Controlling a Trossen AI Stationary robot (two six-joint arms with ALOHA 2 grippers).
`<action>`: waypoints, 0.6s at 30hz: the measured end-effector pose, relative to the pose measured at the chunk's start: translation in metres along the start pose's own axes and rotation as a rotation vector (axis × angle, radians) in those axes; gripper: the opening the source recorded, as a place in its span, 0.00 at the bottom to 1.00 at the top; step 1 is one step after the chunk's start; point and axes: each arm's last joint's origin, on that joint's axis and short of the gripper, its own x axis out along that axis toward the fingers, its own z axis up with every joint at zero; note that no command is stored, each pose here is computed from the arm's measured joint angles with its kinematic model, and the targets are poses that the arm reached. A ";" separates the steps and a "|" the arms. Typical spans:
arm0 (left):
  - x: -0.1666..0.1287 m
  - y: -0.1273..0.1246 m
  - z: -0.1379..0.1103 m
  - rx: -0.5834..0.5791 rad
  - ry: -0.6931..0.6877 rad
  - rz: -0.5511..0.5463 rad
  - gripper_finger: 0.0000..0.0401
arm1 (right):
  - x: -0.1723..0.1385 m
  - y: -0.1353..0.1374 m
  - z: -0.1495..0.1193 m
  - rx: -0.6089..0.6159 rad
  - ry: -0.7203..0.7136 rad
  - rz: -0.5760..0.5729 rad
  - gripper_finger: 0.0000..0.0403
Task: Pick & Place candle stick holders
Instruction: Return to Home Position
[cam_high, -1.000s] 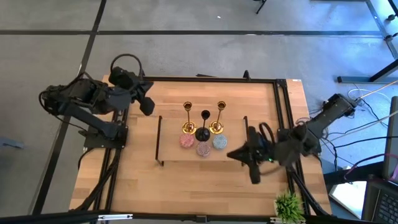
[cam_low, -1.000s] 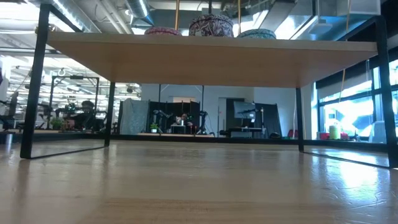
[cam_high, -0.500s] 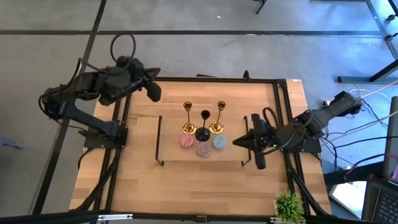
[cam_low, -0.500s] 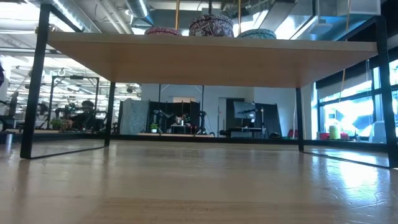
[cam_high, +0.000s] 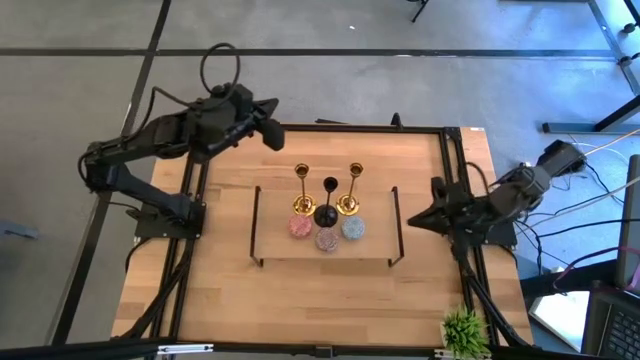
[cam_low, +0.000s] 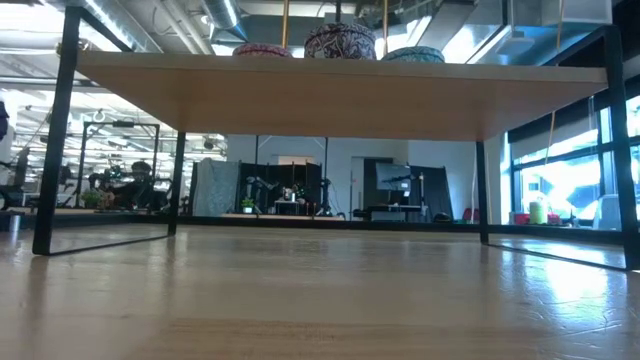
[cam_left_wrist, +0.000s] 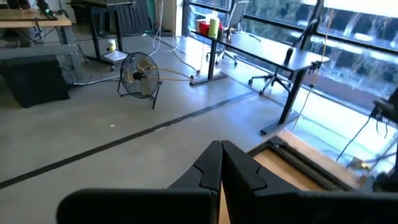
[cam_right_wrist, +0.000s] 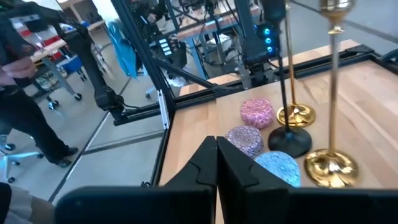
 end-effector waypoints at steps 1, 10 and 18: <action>0.003 -0.001 0.000 -0.013 -0.005 0.003 0.00 | -0.006 -0.002 -0.002 0.000 -0.005 0.005 0.00; 0.010 0.004 0.004 -0.087 -0.039 0.059 0.00 | -0.042 -0.026 -0.032 0.011 -0.030 0.049 0.00; 0.011 0.008 0.006 -0.146 -0.052 0.079 0.00 | -0.056 -0.052 -0.067 0.076 -0.076 0.060 0.00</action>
